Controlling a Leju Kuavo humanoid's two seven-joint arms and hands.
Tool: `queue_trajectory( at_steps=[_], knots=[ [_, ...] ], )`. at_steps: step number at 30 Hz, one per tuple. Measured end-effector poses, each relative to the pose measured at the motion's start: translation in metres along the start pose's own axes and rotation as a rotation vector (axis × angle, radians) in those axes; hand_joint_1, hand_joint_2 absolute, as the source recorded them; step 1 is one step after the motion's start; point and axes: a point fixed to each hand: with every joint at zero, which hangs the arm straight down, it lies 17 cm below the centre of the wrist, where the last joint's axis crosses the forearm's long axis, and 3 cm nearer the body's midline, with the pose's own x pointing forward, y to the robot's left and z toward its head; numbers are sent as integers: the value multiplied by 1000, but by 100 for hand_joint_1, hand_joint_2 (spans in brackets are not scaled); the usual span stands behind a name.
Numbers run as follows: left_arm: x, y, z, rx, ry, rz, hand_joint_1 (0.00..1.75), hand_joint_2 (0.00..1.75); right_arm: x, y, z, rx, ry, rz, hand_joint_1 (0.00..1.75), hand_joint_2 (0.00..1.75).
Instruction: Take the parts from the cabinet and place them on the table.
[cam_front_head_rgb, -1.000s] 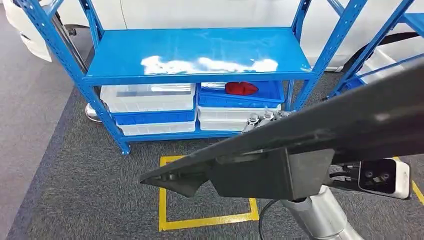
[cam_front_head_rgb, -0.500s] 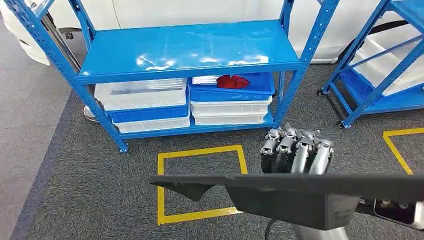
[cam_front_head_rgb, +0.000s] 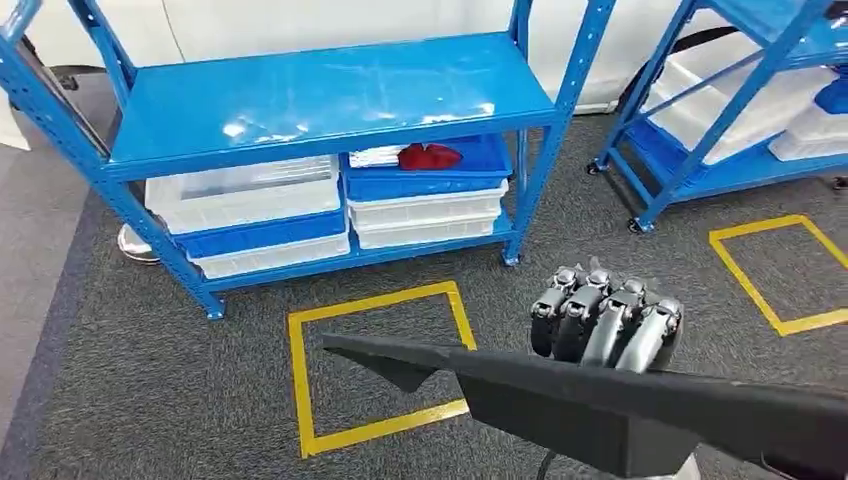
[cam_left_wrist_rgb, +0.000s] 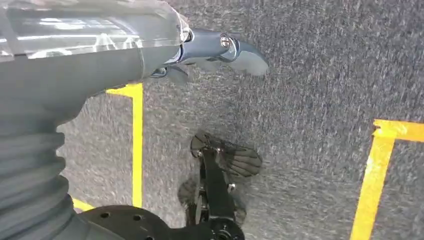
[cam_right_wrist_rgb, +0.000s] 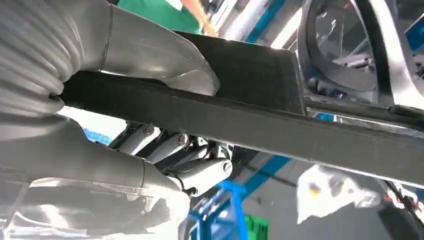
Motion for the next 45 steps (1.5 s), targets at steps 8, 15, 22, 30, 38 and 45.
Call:
queue_trajectory(
  at_steps=[8, 15, 22, 30, 38, 45],
  knots=[
    [3, 0, -1, 15, 1, -1, 0, 175, 1, -2, 1, -6, 3, 8, 175, 175],
    [0, 10, -2, 69, 4, -7, 0, 175, -2, -5, 2, -20, 8, 21, 175, 175],
    [2, 10, -1, 49, -20, -10, 0, 175, -9, -18, 5, -49, 29, 62, 175, 175],
    [13, 25, -4, 40, -53, -23, 0, 175, -3, -37, 9, -78, 31, 131, 175, 175],
    [24, 39, -7, 49, -75, -37, 0, 175, 5, -45, 11, -119, 26, 176, 175, 175],
    [17, 37, -6, 40, -45, -45, 0, 175, 3, -50, 17, -151, 40, 185, 175, 175]
  ],
)
